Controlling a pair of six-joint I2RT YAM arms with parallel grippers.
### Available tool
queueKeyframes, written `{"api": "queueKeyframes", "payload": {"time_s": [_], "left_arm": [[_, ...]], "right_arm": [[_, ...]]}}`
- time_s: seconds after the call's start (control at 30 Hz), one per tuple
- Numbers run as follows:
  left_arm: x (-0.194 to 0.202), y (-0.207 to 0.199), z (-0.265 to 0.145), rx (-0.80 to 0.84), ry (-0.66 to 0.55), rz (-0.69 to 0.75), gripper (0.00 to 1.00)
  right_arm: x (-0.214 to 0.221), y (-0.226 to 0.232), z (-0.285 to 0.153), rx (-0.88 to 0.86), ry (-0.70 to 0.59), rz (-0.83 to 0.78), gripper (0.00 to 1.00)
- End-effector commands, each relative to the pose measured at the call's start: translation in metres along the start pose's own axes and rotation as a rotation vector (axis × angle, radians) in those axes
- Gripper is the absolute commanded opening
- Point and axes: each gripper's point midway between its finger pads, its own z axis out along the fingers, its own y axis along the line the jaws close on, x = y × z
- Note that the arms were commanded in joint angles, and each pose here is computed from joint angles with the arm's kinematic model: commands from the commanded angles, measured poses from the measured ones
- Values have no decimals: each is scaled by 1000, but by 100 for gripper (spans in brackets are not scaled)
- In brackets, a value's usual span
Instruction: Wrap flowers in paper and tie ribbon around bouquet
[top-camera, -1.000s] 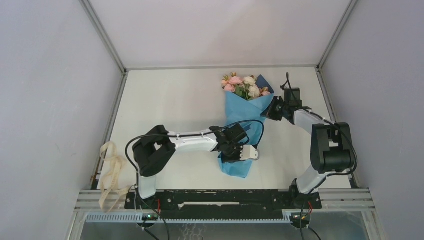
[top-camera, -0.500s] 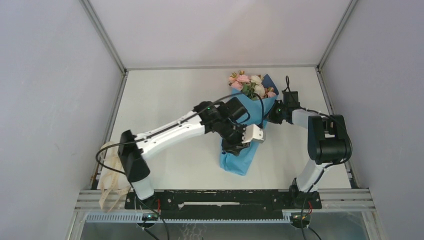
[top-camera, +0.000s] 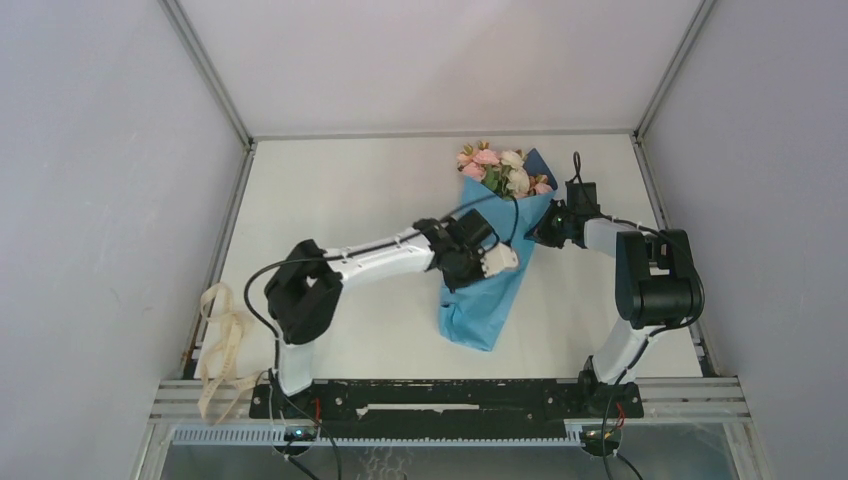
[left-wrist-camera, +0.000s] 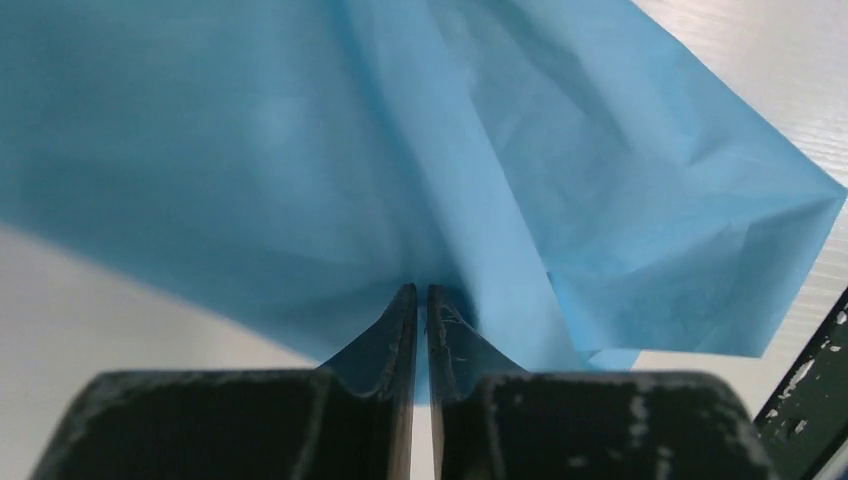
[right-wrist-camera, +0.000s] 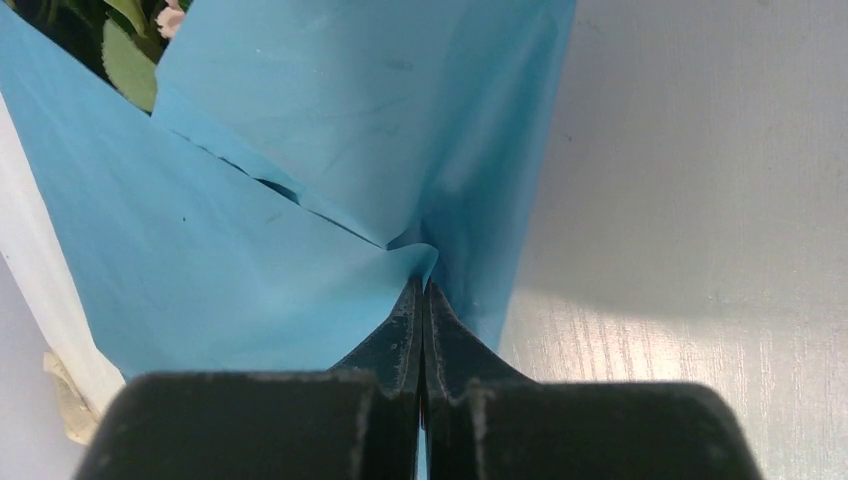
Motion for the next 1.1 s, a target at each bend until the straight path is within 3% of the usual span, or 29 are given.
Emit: {"api": "queueKeyframes", "payload": {"time_s": [0.0,0.2,0.5,0.53,0.57,0.6,0.7,0.83,1.07], "left_arm": [[-30,-48,12,-9,-78,219,13],[-1,-88,58,63,28,317,14],[23,-131,77,158,61,441,23],[26,-130,79,156,68,440,23],[27,-130,80,155,70,443,24],[28,-129,80,152,72,444,24],[28,-129,79,153,74,448,25],[29,-129,80,155,74,451,25],[29,-128,80,154,70,443,25]], "right_arm": [[-12,1,-1,2,-52,5,0],[-11,2,-1,-7,-59,18,0],[-18,4,-8,23,-99,0,0],[-21,3,-13,42,-106,-11,6],[-25,2,-19,66,-114,-25,20],[-28,2,-27,88,-124,-41,44],[-30,-9,-53,193,-147,-55,73],[-8,-19,-73,224,-109,-37,85],[44,-24,-52,131,82,27,88]]}}
